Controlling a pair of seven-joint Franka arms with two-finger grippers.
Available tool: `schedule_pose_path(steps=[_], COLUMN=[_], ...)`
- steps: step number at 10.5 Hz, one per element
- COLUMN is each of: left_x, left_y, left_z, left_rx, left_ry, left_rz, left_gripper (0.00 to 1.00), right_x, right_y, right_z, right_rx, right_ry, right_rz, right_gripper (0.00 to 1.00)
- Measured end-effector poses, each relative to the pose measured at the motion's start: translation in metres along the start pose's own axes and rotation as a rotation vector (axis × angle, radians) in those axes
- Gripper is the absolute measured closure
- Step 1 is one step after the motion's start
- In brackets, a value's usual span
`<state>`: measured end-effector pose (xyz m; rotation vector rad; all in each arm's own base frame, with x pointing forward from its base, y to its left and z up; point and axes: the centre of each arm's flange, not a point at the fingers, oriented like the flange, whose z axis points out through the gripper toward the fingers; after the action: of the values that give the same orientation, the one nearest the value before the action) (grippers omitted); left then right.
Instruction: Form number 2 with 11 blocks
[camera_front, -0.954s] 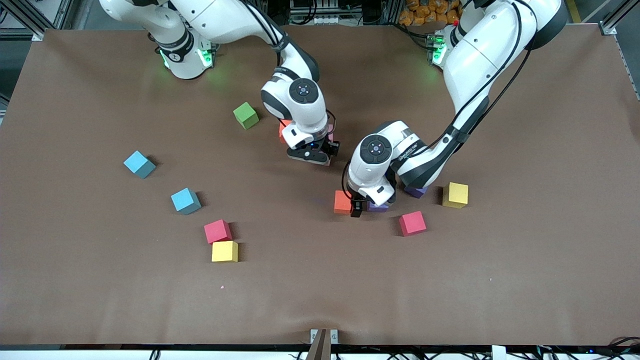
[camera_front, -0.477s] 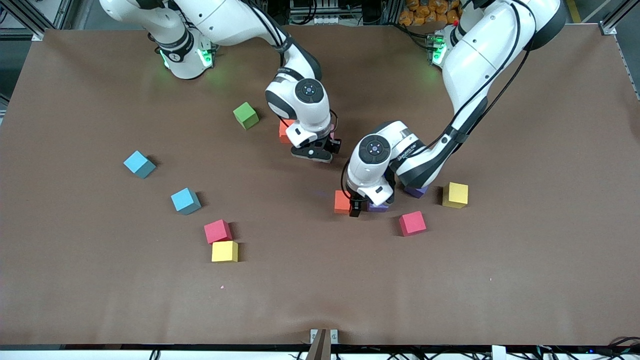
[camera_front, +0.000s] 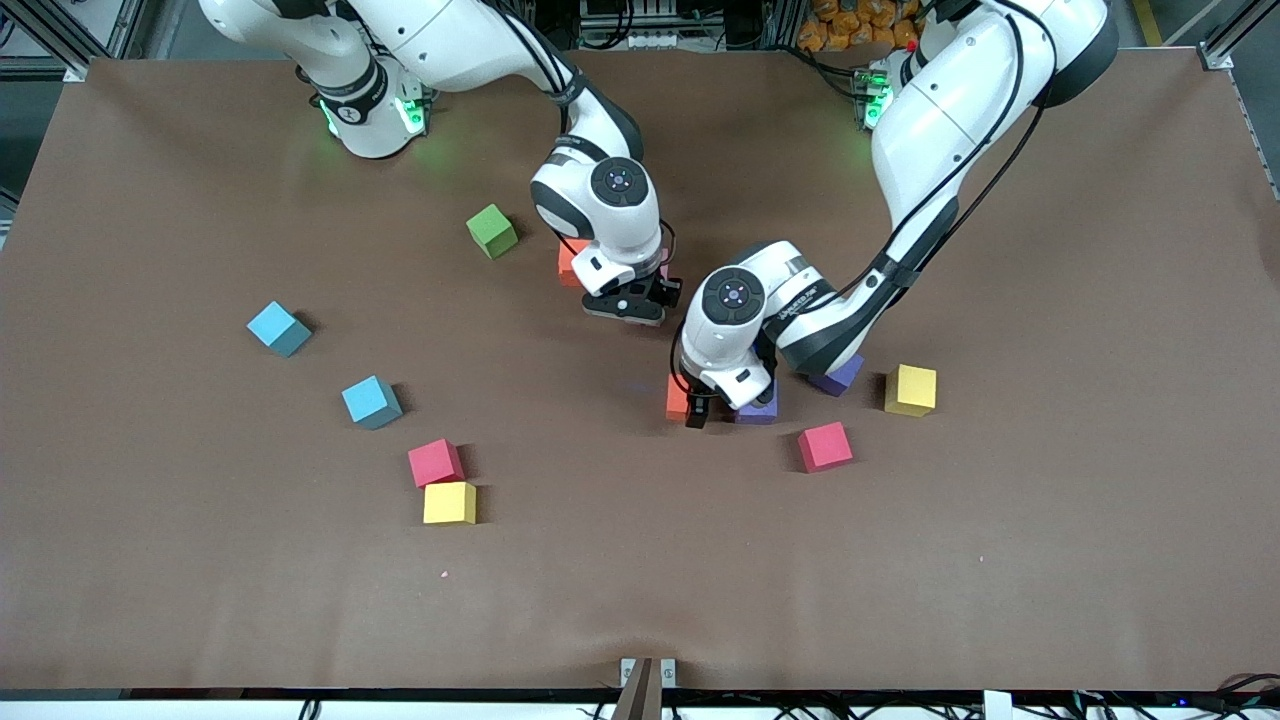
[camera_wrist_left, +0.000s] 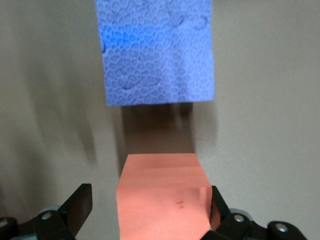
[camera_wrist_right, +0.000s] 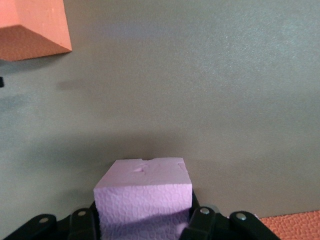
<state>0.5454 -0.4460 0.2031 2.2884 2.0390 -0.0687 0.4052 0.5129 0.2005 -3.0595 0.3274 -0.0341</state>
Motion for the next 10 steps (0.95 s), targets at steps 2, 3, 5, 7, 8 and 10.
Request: schedule_pose_path(steps=[2,3,5,7,8,10], left_x=[-0.001,0.000,0.004,0.012,0.017,0.023], left_y=[-0.001,0.000,0.004,0.013,0.017,0.024], left_z=[0.003,0.003,0.002,-0.002,-0.004,-0.009], left_rx=[0.004,0.004,-0.001,-0.009,-0.014,-0.024], left_ry=[0.000,0.000,0.001,-0.002,-0.004,-0.007], left_rz=[0.000,-0.001,-0.009,0.004,0.047,0.158], left_gripper=[0.00,0.00,0.14,0.37,0.37,0.37], right_x=[0.000,-0.001,-0.002,-0.001,0.000,0.003], right_y=[0.000,0.000,-0.001,0.000,0.001,0.003], right_z=[0.000,0.000,0.000,0.000,0.002,0.003], right_rx=[-0.009,-0.016,-0.018,-0.020,-0.025,-0.038], right_ry=[0.006,0.012,0.015,0.015,0.015,0.015], right_rz=[-0.018,-0.030,-0.035,-0.032,-0.031,-0.030], right_gripper=[0.40,0.40,0.40,0.39,0.31,0.04])
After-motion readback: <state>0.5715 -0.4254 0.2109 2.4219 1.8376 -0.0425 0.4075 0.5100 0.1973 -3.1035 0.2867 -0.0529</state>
